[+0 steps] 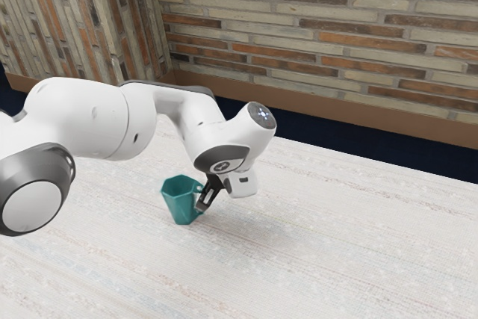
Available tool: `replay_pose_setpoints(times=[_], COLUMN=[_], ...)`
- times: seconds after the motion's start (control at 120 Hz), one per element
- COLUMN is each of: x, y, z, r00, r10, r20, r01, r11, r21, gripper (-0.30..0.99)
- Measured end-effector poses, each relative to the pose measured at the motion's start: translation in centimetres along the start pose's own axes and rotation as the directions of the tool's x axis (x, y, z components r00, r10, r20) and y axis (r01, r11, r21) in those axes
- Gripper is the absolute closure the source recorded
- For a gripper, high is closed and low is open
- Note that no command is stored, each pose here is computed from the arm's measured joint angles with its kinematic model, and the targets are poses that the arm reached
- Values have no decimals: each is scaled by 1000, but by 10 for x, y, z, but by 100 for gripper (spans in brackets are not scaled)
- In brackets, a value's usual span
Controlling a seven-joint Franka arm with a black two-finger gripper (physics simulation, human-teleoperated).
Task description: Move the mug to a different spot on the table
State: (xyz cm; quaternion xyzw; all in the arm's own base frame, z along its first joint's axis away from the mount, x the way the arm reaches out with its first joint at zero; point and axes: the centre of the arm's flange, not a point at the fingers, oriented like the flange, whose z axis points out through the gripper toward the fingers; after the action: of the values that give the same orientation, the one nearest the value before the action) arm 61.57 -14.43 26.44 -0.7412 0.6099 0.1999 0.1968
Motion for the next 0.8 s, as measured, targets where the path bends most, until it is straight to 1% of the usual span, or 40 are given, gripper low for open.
replay_pose_setpoints(times=[0.158, 0.292, 0.35, 0.475, 0.525, 0.575, 0.608, 0.642, 0.667, 0.692, 0.717, 0.742, 0.767, 0.8], x=[1, 3, 6, 17, 17, 7, -13, -43, -75, -113, -156, -198, -241, -294], y=[0, 1, 1, 0, -1, -2, -2, -4, -7, -13, -21, -27, -30, -34], z=[-1, -2, -4, -26, -45, -77, -112, -146, -169, -187, -199, -204, -206, -202], r00=[1000, 1000, 1000, 996, 991, 980, 966, 944, 921, 890, 851, 804, 746, 659], r10=[0, -2, -4, -10, -24, -47, -71, -108, -154, -218, -296, -379, -468, -577], r20=[-4, -13, -29, -90, -133, -192, -249, -312, -358, -400, -435, -457, -475, -482], r01=[0, 2, 4, 13, 30, 59, 95, 148, 204, 275, 353, 429, 503, 586], r11=[1000, 1000, 1000, 1000, 999, 996, 992, 983, 973, 957, 934, 903, 862, 796], r21=[-1, -3, 3, 27, 39, 62, 87, 105, 107, 92, 56, 6, -59, -152], gripper=[30, 22, 19, 14, 11, 9, 7, 6, 6, 5, 4, 4, 4, 3])
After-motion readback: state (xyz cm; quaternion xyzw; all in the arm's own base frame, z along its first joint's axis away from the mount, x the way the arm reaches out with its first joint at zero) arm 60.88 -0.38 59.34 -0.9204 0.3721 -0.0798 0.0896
